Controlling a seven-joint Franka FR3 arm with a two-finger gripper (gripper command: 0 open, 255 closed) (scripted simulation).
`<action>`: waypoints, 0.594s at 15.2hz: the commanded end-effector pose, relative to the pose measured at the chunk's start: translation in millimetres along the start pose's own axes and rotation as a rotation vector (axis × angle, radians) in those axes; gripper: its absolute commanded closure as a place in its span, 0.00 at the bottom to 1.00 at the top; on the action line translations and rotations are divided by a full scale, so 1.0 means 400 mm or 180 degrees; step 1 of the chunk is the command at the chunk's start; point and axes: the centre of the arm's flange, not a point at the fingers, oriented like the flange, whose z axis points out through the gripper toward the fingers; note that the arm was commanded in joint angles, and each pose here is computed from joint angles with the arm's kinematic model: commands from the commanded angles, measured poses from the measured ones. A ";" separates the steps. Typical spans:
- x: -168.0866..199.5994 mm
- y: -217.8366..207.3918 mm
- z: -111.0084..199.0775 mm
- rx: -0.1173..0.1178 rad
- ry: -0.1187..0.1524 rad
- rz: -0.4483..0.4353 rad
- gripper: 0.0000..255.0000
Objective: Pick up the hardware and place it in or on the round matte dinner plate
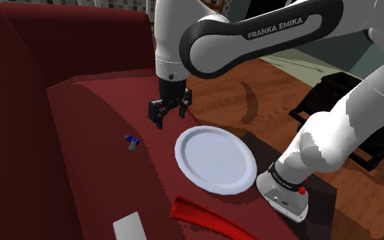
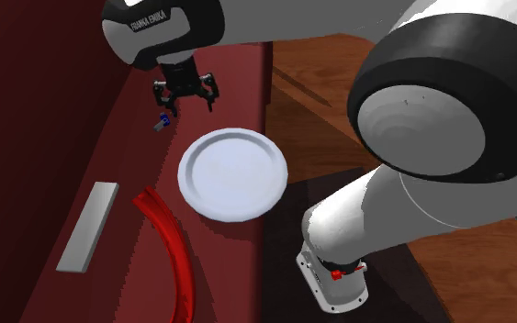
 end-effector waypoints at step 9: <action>0.096 -0.282 0.075 -0.0008 0.0183 -0.0037 0.00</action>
